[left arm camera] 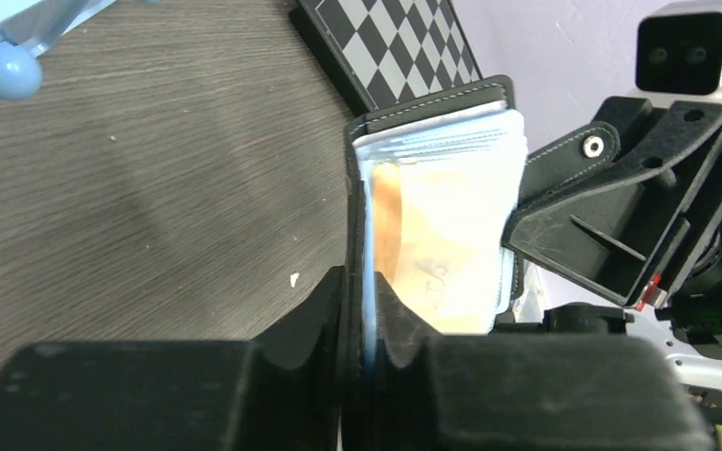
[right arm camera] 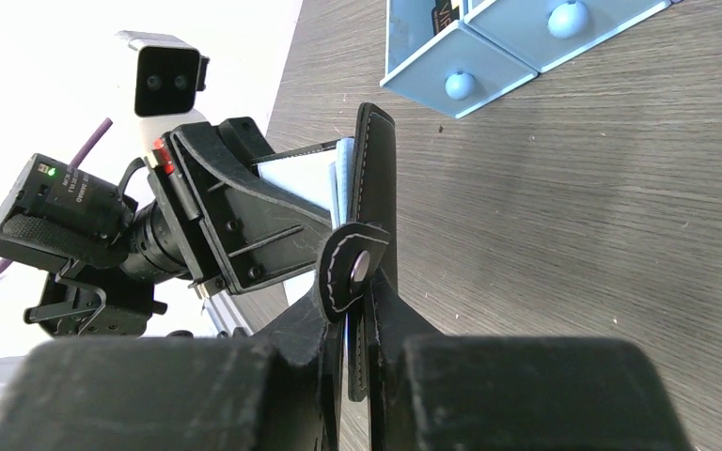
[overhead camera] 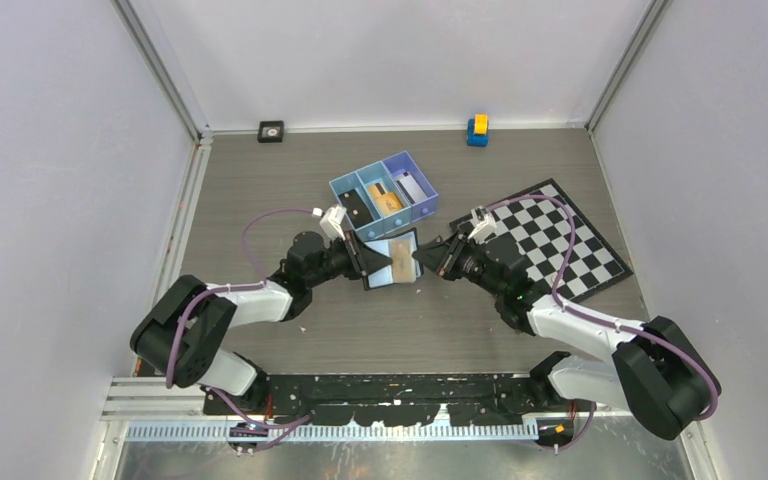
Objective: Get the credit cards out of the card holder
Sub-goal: Remove the credit card from the card holder.
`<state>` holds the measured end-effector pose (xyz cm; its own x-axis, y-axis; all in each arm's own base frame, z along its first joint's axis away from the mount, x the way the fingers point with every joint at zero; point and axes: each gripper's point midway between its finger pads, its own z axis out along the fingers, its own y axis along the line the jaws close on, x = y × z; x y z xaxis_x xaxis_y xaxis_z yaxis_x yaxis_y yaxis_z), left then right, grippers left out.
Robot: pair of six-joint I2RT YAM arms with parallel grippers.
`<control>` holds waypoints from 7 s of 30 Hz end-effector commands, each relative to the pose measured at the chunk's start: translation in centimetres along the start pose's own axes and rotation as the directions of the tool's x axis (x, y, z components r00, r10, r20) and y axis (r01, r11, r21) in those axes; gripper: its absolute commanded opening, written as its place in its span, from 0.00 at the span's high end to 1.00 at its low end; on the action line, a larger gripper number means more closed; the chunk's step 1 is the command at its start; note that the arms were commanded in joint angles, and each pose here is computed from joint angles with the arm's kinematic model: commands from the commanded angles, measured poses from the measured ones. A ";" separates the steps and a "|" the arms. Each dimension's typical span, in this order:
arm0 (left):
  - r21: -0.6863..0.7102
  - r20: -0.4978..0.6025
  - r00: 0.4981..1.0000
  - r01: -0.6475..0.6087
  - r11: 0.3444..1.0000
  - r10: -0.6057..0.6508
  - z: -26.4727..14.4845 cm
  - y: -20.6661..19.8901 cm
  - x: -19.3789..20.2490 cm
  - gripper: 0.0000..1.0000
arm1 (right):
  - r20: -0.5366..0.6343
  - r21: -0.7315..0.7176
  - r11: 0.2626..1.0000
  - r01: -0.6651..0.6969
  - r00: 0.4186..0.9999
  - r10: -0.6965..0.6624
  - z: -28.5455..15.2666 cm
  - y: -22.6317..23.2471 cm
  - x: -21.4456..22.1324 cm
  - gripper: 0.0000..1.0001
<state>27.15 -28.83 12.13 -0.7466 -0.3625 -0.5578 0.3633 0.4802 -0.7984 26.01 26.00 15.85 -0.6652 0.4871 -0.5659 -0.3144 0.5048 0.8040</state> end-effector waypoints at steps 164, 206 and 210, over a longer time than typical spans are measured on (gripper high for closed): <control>0.049 -0.017 0.993 -0.118 0.992 0.119 0.6 -2.9 -1.0 0.00 | -0.194 0.318 0.900 0.297 0.950 -0.245 2.8 -1.3 1.5 0.99; 0.141 -0.017 0.994 -0.103 0.985 0.107 -1.1 -3.9 -2.7 1.00 | -0.121 0.097 0.987 0.129 0.986 -0.117 1.6 1.6 0.6 1.00; 0.164 -0.008 0.995 -0.097 0.982 0.099 -1.1 -3.7 -2.3 1.00 | -0.124 0.092 0.987 0.129 0.985 -0.118 1.6 1.7 0.6 0.99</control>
<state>27.11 -28.44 15.58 -0.7377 -0.3011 -0.6042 0.4582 0.4340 -0.7757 25.77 27.04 12.77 -0.7480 0.2883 -0.5978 -0.2529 0.7088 0.6585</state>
